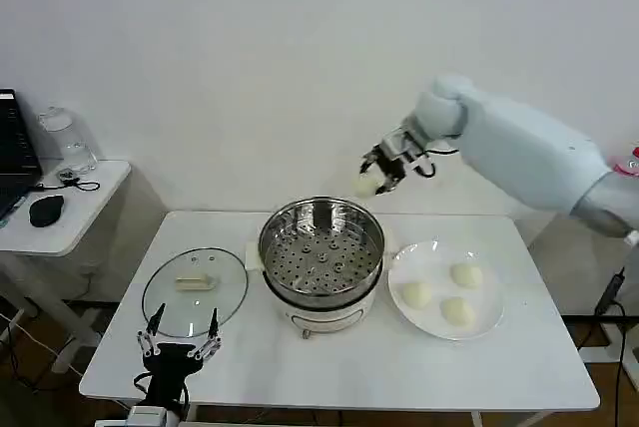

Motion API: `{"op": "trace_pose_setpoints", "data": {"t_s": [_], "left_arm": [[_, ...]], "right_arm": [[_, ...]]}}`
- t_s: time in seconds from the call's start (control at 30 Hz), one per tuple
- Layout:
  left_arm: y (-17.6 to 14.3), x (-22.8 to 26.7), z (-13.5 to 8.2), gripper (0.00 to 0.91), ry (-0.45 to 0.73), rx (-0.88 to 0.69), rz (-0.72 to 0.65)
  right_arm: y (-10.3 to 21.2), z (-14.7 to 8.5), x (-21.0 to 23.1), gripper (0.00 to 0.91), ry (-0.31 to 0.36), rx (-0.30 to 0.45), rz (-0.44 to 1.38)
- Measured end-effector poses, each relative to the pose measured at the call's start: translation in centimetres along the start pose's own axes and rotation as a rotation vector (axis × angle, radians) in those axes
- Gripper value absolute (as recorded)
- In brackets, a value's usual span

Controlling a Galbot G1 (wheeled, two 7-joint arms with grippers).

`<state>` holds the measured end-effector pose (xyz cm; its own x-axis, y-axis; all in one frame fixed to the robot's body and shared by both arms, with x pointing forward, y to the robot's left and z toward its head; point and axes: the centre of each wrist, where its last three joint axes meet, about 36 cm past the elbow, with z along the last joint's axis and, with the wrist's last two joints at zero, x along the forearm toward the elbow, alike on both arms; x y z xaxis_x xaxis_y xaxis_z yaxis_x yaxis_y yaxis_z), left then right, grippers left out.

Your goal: Take steamed baozi put them in steamer then cover it.

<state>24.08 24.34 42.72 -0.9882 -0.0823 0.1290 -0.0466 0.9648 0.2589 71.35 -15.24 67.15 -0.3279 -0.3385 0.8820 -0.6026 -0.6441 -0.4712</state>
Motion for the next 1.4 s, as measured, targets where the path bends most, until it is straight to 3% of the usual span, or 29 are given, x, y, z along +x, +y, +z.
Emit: {"op": "trace_pose_setpoints", "data": {"t_s": [0.2,0.43,0.73,1.17,1.23,1.27,1.3,1.4], "left_arm": [[0.3,0.0,0.1,0.907,0.003,-0.002,-0.009],[0.5,-0.1,0.1,0.907,0.0,0.002,-0.02],[0.8,0.0,0.1,0.907,0.0,0.002,-0.028],[0.8,-0.1,-0.1,0.907,-0.006,0.004,-0.032],[0.8,-0.1,-0.1,0.907,-0.007,0.006,-0.032],[0.7,-0.1,-0.1,0.907,-0.007,0.007,-0.031],[0.7,-0.1,-0.1,0.907,-0.007,0.007,-0.031],[0.7,-0.1,-0.1,0.907,-0.009,0.009,-0.03]], "right_arm": [[-1.0,-3.2,-3.3,0.595,-0.04,0.131,-0.034],[-1.5,-5.2,-6.1,0.595,-0.065,0.255,-0.059],[-1.8,-5.5,-9.0,0.595,-0.053,0.384,-0.074],[-2.3,-4.6,-11.2,0.605,-0.034,0.481,-0.078],[-2.3,-4.6,-11.5,0.645,-0.035,0.491,-0.076],[-2.3,-4.6,-11.7,0.786,-0.036,0.496,-0.075],[-2.3,-4.5,-11.8,0.867,-0.037,0.5,-0.073],[-2.5,-4.4,-11.9,0.907,-0.039,0.512,-0.066]]}}
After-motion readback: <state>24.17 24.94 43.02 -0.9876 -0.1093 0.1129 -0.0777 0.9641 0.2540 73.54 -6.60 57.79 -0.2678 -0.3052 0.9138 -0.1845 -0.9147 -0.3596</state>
